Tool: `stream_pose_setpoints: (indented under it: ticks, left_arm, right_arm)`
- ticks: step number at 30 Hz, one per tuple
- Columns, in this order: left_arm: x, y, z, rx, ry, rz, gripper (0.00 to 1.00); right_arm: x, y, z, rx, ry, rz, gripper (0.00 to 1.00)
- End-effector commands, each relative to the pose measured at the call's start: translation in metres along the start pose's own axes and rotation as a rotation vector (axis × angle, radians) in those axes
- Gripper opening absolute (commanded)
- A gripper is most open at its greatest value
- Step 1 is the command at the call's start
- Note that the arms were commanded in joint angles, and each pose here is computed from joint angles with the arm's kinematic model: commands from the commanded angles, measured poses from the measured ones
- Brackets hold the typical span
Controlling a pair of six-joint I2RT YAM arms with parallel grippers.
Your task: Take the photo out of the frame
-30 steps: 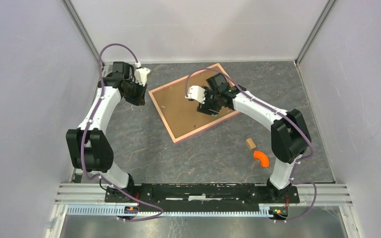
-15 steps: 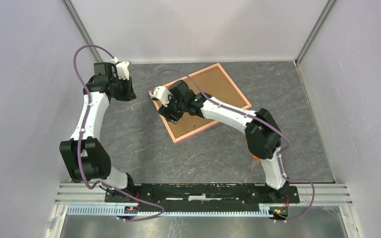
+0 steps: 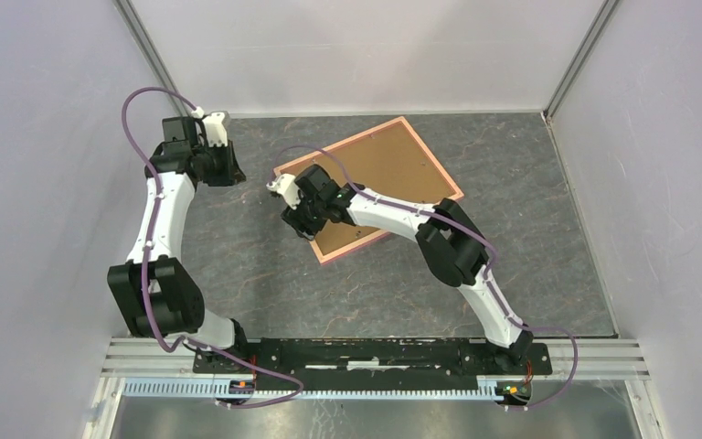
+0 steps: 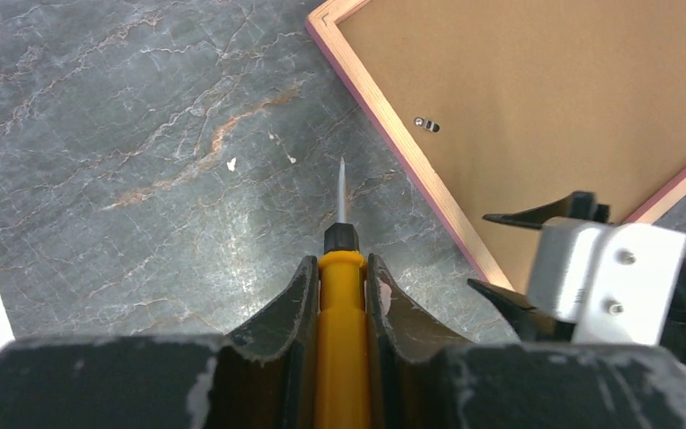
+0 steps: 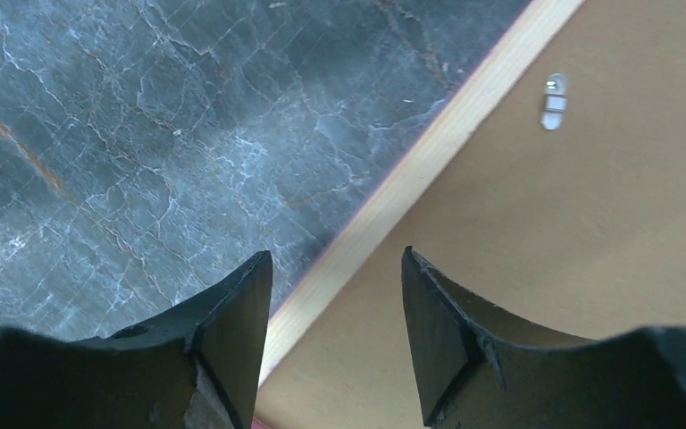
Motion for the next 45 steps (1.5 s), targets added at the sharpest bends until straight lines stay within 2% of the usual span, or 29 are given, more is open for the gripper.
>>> stream_pose_setpoints:
  ticks: [1, 6, 10, 13, 16, 18, 21, 26, 27, 29, 32, 36, 39, 45]
  left_arm:
    - [0.016, 0.016, -0.001, 0.058, 0.031, -0.089, 0.03]
    - [0.016, 0.007, 0.006, 0.069, 0.082, -0.068, 0.02]
    - [0.017, -0.003, -0.001, -0.009, 0.020, -0.054, 0.02]
    - [0.020, -0.009, -0.003, -0.055, 0.013, -0.051, 0.02]
    - [0.023, -0.016, -0.002, -0.092, 0.007, 0.003, 0.02]
    - [0.024, -0.023, -0.004, -0.123, -0.024, 0.056, 0.02]
    - [0.025, -0.035, -0.013, -0.171, -0.103, 0.118, 0.02]
    - [0.026, -0.044, -0.019, -0.237, -0.134, 0.151, 0.02]
    - [0.027, -0.043, -0.018, -0.239, -0.129, 0.150, 0.02]
    - [0.026, -0.041, -0.018, -0.237, -0.132, 0.147, 0.02]
    - [0.024, -0.038, -0.021, -0.225, -0.147, 0.144, 0.02]
    - [0.026, -0.031, -0.022, -0.210, -0.142, 0.131, 0.02]
    - [0.027, -0.027, -0.020, -0.209, -0.116, 0.111, 0.02]
    - [0.028, -0.022, -0.017, -0.206, -0.090, 0.099, 0.02]
  right_arm:
    - [-0.013, 0.010, 0.007, 0.005, -0.014, -0.023, 0.58]
    - [-0.022, -0.015, 0.016, 0.042, -0.003, 0.047, 0.48]
    - [-0.013, -0.042, 0.035, 0.103, 0.051, 0.104, 0.37]
    - [0.004, -0.061, 0.050, 0.205, 0.091, 0.135, 0.23]
    - [0.019, -0.085, 0.065, 0.345, 0.142, 0.176, 0.10]
    - [0.029, -0.103, 0.071, 0.438, 0.156, 0.209, 0.03]
    - [0.045, -0.131, 0.080, 0.542, 0.205, 0.255, 0.00]
    - [0.071, -0.164, 0.092, 0.614, 0.283, 0.301, 0.00]
    - [0.074, -0.166, 0.092, 0.611, 0.277, 0.299, 0.03]
    - [0.080, -0.157, 0.087, 0.574, 0.225, 0.268, 0.20]
    - [0.085, -0.113, 0.081, 0.476, 0.165, 0.146, 0.42]
    - [0.087, -0.061, 0.065, 0.369, 0.087, 0.031, 0.48]
    - [0.086, -0.041, 0.047, 0.297, 0.024, -0.032, 0.51]
    - [0.058, -0.025, 0.007, 0.151, -0.049, -0.024, 0.55]
Point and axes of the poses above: each gripper's point midway between its finger pads, its own x axis back along the fingers, its own z axis along the line the jaws close on, y = z × x, the point moved 2 cm from there along x, back along the fingers, and after that the axes turned 4 degrees about x, right-handed, at the moved point
